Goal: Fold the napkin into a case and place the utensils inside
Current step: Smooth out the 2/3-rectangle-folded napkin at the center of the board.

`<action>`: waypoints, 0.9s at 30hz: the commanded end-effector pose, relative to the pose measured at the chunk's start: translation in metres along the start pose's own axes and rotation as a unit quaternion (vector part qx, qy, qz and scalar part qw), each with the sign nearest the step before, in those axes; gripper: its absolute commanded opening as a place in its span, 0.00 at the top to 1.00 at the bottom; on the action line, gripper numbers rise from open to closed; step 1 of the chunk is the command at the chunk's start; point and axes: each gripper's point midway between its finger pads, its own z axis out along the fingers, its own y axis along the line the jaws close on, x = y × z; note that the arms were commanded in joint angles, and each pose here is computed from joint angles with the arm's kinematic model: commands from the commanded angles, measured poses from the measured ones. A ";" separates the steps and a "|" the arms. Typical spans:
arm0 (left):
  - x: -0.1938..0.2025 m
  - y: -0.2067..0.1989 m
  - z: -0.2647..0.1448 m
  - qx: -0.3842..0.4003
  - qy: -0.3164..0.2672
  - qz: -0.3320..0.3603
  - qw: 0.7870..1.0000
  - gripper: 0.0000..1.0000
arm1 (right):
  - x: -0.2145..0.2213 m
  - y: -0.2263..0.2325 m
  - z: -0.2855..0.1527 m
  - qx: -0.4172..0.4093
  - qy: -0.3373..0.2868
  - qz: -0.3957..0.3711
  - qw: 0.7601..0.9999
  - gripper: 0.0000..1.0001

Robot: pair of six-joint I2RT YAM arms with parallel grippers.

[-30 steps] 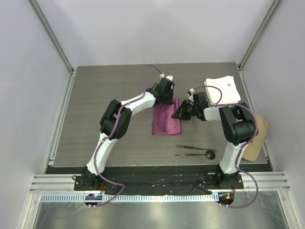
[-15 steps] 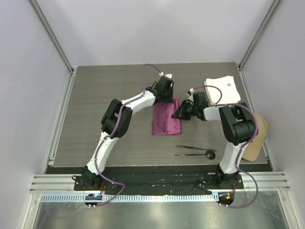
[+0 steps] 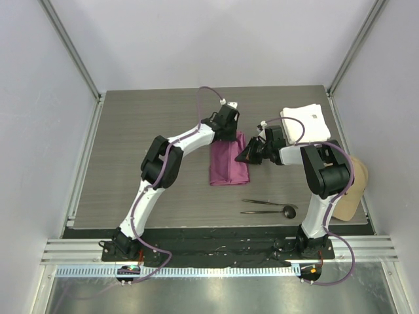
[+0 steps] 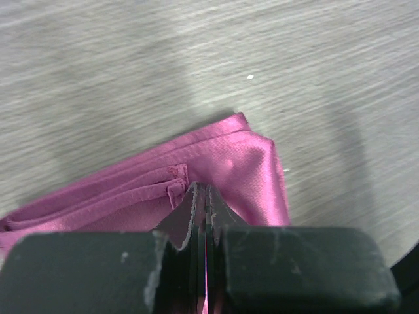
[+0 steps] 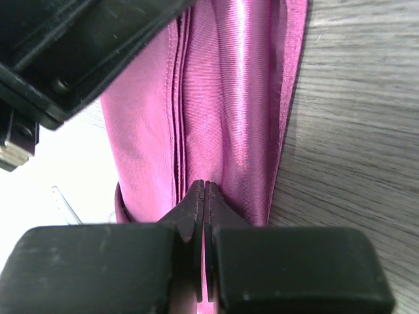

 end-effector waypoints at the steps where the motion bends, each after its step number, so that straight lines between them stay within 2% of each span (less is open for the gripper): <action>1: -0.020 0.020 -0.005 -0.039 -0.021 0.025 0.999 1.00 | 0.003 -0.017 0.005 0.027 0.004 0.008 1.000 0.99; 16: -0.027 0.042 -0.004 -0.065 -0.021 0.037 0.997 1.00 | 0.007 -0.018 0.006 0.024 0.009 0.013 1.000 0.99; 21: -0.043 0.019 -0.018 -0.015 -0.035 0.034 0.999 1.00 | 0.007 -0.015 0.007 0.018 0.011 0.010 1.000 0.99; 23: -0.052 0.007 -0.028 0.008 -0.042 0.030 0.999 0.94 | 0.005 -0.014 0.007 0.017 0.010 0.009 1.000 0.99; 27: -0.080 -0.020 -0.073 0.065 -0.062 0.030 0.996 0.78 | -0.003 -0.006 0.004 0.013 0.007 -0.007 1.000 0.99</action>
